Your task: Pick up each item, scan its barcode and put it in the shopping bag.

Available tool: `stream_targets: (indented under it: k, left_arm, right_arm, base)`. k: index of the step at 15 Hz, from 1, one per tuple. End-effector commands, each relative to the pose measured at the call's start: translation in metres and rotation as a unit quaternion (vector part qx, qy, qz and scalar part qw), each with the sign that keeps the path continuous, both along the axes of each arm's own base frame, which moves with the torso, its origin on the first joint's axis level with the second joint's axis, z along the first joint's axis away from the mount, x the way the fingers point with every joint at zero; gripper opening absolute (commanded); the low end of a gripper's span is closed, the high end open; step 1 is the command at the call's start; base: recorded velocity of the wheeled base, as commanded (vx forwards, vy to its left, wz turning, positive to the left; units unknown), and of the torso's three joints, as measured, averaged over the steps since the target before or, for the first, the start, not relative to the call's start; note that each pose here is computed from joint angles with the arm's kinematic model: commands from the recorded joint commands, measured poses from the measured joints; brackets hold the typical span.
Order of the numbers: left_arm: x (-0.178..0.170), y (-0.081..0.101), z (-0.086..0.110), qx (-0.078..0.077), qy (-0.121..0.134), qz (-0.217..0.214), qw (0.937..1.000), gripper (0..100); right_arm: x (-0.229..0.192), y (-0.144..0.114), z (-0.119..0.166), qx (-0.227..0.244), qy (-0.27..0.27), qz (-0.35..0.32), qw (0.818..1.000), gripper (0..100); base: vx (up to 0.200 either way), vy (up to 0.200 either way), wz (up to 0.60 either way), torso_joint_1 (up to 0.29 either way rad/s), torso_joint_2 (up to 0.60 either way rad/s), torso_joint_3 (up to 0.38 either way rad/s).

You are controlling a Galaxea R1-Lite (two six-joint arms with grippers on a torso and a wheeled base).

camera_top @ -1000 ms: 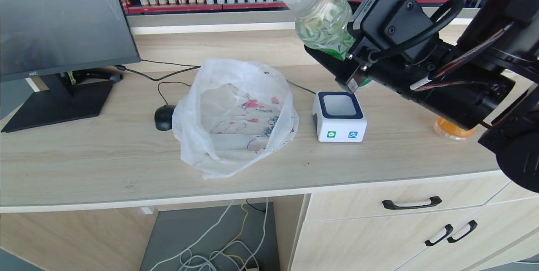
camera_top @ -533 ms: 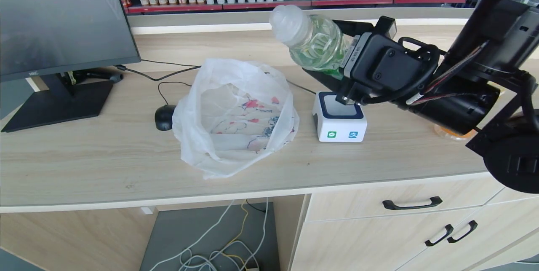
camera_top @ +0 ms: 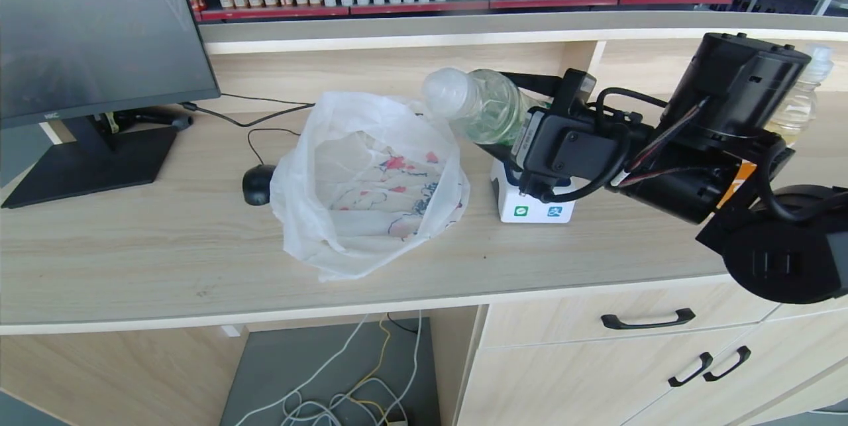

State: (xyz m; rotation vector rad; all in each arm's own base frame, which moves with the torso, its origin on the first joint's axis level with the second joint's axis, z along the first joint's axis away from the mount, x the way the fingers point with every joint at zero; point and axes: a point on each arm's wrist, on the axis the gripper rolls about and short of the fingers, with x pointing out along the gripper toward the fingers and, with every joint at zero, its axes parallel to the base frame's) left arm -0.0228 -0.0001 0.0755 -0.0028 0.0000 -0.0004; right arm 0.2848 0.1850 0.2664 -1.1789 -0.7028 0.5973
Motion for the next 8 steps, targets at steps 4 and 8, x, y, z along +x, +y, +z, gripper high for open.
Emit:
stream_targets:
  k: [4, 8]
  left_arm:
    - [0.0, 0.0, 0.0, 0.0, 0.0, 0.0, 1.0, 100]
    - [0.0, 0.0, 0.0, 0.0, 0.0, 0.0, 1.0, 100]
  right_arm:
    - [0.0014, -0.0052, -0.0005, -0.003, -0.001, 0.006, 1.0, 0]
    - [-0.0053, -0.0098, -0.0026, -0.005, 0.005, 0.004, 1.0, 0]
  base:
    - [0.0, 0.0, 0.0, 0.0, 0.0, 0.0]
    - [0.0, 0.0, 0.0, 0.0, 0.0, 0.0]
